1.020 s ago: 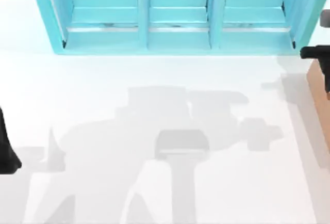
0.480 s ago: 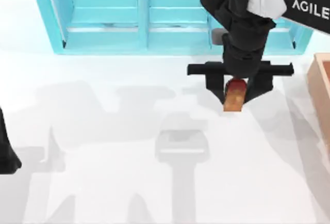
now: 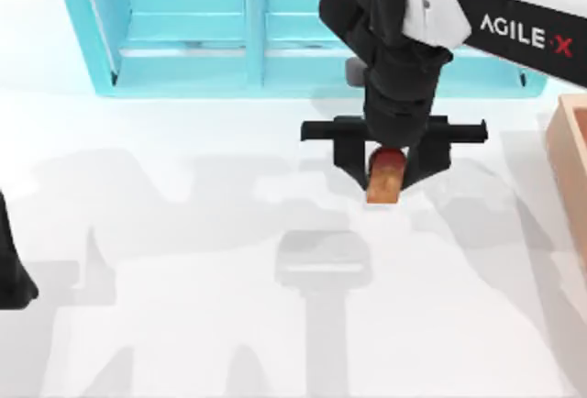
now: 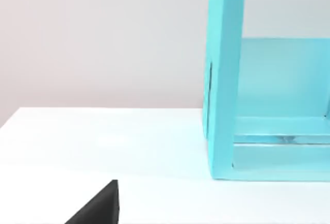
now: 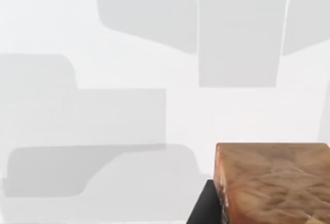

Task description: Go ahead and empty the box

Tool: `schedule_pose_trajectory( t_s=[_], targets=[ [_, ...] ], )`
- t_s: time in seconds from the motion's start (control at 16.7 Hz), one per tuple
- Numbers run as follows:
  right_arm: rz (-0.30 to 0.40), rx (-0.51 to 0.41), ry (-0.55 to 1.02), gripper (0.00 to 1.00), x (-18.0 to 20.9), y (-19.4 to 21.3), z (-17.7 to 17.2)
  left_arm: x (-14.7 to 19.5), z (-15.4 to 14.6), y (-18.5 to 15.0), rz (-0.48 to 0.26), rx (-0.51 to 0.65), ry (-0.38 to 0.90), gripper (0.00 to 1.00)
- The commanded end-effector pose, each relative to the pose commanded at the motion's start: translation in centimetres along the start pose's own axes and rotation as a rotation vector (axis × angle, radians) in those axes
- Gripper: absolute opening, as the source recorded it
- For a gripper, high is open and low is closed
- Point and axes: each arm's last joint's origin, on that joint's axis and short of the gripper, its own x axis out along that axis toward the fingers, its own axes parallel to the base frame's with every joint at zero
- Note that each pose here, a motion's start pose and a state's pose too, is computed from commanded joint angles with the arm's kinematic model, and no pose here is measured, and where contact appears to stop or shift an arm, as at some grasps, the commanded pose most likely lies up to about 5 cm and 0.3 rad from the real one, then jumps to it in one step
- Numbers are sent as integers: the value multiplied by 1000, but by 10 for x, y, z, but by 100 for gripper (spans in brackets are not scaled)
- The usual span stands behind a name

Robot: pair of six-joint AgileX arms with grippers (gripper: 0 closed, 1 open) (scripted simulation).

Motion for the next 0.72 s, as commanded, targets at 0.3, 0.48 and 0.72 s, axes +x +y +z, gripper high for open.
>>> schedule_pose_trajectory(
  t_s=[0.3, 0.48, 0.72],
  targets=[
    [3, -3, -7, 0, 30, 2, 1, 0, 0, 0, 0, 0, 0, 100],
    [0, -4, -4, 0, 44, 2, 0, 0, 0, 0, 0, 0, 0, 100],
    [0, -4, -4, 8, 44, 2, 0, 0, 0, 0, 0, 0, 0, 100]
  ],
)
